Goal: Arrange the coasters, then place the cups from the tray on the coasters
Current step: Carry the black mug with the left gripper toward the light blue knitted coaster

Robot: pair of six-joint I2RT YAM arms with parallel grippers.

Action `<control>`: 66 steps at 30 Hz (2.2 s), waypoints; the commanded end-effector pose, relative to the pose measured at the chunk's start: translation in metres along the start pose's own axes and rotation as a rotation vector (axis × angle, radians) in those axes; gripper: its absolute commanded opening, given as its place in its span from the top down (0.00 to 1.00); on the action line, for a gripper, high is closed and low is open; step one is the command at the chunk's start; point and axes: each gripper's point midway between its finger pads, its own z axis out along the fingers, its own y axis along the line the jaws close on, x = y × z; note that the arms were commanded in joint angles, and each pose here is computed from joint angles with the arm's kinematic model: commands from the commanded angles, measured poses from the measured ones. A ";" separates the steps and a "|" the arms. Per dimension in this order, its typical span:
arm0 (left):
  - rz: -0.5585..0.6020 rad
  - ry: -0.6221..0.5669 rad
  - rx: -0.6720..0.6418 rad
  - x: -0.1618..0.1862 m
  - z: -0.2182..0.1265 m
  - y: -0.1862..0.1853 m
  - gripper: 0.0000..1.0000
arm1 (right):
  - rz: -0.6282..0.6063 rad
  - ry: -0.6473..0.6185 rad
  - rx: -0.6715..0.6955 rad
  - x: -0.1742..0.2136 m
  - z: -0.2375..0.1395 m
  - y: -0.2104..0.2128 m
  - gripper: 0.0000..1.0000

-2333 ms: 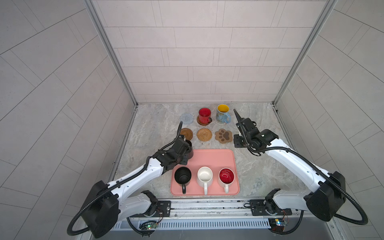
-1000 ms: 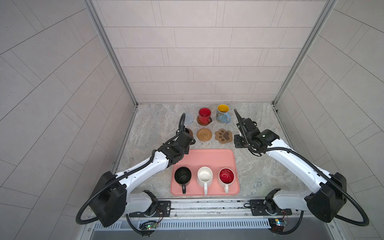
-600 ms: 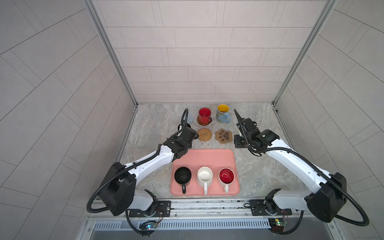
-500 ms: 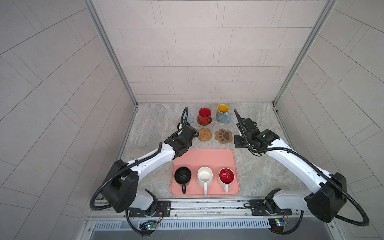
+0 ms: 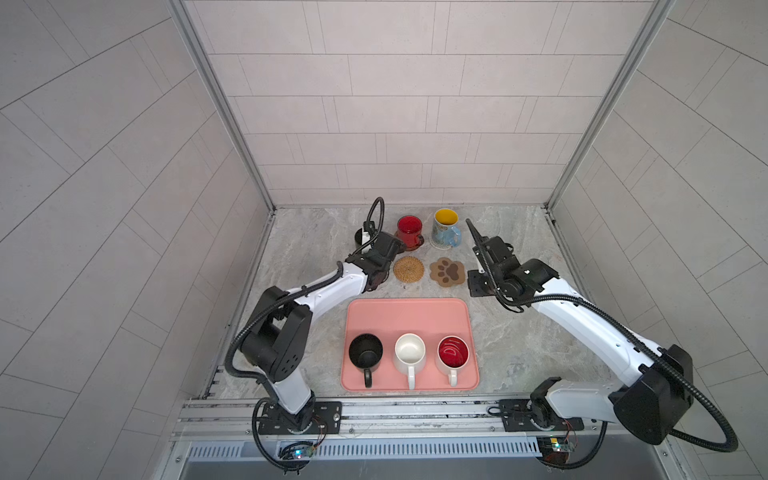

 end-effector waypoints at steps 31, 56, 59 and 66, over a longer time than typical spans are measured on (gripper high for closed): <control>-0.248 -0.129 -0.110 -0.082 0.080 -0.027 0.99 | -0.049 0.079 -0.036 -0.006 0.015 0.011 0.54; -0.214 -0.108 -0.103 -0.078 0.099 -0.038 1.00 | -0.049 0.102 -0.036 -0.005 0.021 0.014 0.54; -0.209 -0.106 -0.104 -0.077 0.099 -0.039 1.00 | -0.048 0.106 -0.036 -0.004 0.022 0.014 0.54; -0.210 -0.091 -0.093 -0.072 0.103 -0.042 1.00 | -0.047 0.112 -0.036 -0.002 0.023 0.014 0.54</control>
